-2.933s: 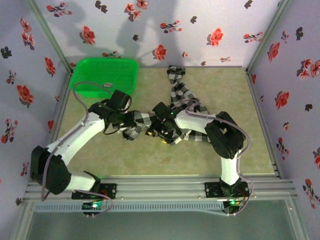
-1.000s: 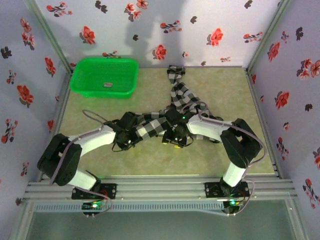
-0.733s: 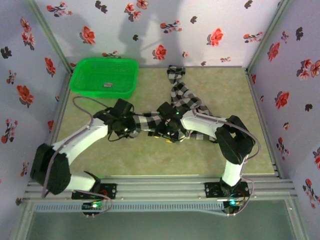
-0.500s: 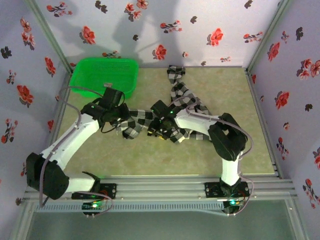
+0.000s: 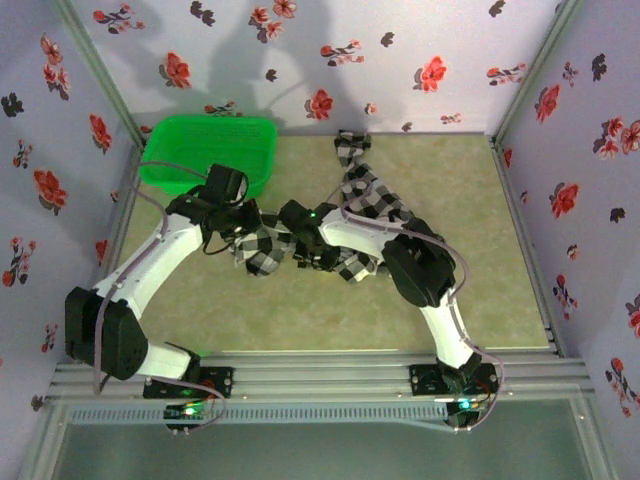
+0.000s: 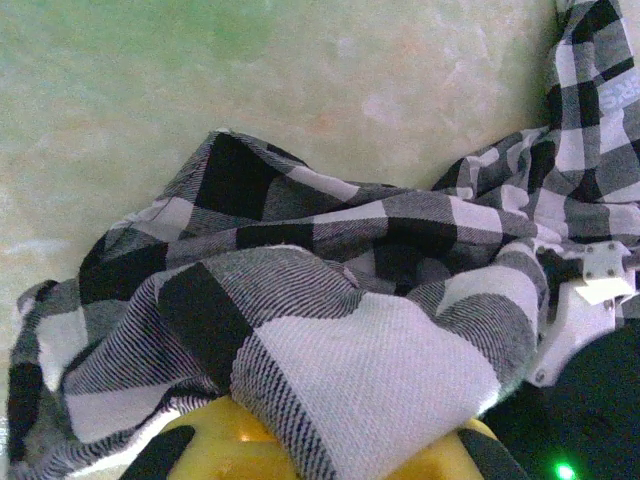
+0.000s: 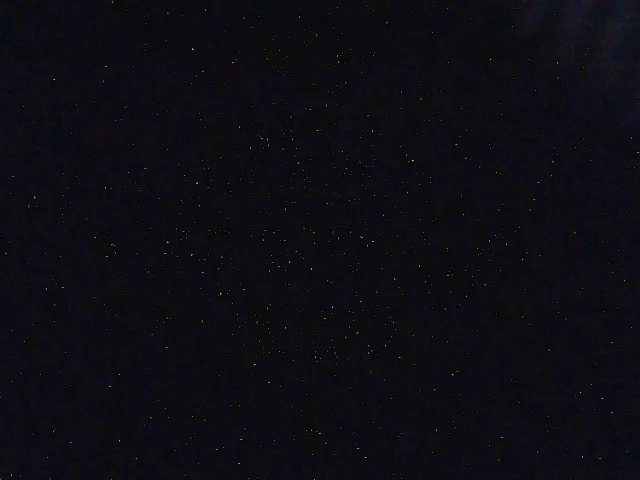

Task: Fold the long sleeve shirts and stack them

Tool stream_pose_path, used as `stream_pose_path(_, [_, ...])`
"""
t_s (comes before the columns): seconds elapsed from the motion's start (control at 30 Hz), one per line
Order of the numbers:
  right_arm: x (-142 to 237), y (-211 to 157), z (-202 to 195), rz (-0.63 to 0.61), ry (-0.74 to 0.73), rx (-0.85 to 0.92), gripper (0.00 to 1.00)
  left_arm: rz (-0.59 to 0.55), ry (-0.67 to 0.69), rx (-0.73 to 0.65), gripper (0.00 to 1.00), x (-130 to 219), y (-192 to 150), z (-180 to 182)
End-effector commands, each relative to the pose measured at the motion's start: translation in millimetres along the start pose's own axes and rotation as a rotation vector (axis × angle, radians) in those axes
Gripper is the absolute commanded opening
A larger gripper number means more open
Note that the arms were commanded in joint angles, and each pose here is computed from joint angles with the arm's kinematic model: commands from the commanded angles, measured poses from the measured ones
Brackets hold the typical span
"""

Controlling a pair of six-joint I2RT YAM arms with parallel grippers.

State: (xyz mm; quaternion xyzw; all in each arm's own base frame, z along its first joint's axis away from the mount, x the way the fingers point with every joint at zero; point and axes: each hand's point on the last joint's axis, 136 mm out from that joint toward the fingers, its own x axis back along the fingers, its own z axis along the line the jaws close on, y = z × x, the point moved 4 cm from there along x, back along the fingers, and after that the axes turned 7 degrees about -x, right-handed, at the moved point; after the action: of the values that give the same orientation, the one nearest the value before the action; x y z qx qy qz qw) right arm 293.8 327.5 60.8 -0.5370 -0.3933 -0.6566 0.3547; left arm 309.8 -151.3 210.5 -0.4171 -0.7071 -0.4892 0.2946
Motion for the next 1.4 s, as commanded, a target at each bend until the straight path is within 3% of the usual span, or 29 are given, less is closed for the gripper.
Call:
stream_pose_path(0.0, [-8, 11, -25, -0.107, -0.194, 0.092, 0.58, -0.027, -0.035, -0.036, 0.02, 6, 9, -4])
stream_pose_path(0.1, [-23, 9, -28, -0.09, -0.209, 0.082, 0.49, -0.017, -0.035, -0.038, 0.02, 5, 5, -2])
stream_pose_path(0.2, [-31, 5, -30, -0.077, -0.194, 0.07, 0.19, -0.014, -0.03, -0.033, 0.02, 4, 1, 3])
stream_pose_path(0.27, [-29, 5, -30, -0.069, -0.165, 0.069, 0.06, -0.015, -0.027, -0.03, 0.02, 5, -1, 6])
stream_pose_path(0.33, [-19, 4, -30, -0.057, -0.129, 0.077, 0.0, -0.018, -0.021, -0.033, 0.02, 7, -1, 9])
stream_pose_path(0.47, [35, -7, -28, 0.018, 0.037, 0.135, 0.0, -0.013, 0.011, -0.051, 0.02, 10, -1, 18])
stream_pose_path(0.6, [123, -15, -51, 0.052, 0.212, 0.199, 0.0, -0.033, 0.04, -0.041, 0.02, 20, 4, 31])
stream_pose_path(0.8, [257, 13, -116, -0.084, 0.502, 0.12, 0.0, -0.116, 0.029, -0.024, 0.02, 46, 24, 32])
stream_pose_path(0.9, [304, 37, -144, -0.197, 0.655, 0.024, 0.0, -0.166, 0.006, -0.032, 0.02, 60, 37, 24])
stream_pose_path(1.03, [305, 50, -151, -0.194, 0.726, -0.006, 0.0, -0.195, -0.023, -0.026, 0.02, 67, 50, 14])
stream_pose_path(1.2, [268, 50, -136, -0.1, 0.64, 0.056, 0.0, -0.273, -0.099, -0.053, 0.03, 85, 72, -5])
stream_pose_path(1.37, [246, 40, -122, -0.056, 0.47, 0.243, 0.0, -0.356, -0.15, -0.147, 0.03, 114, 94, -25])
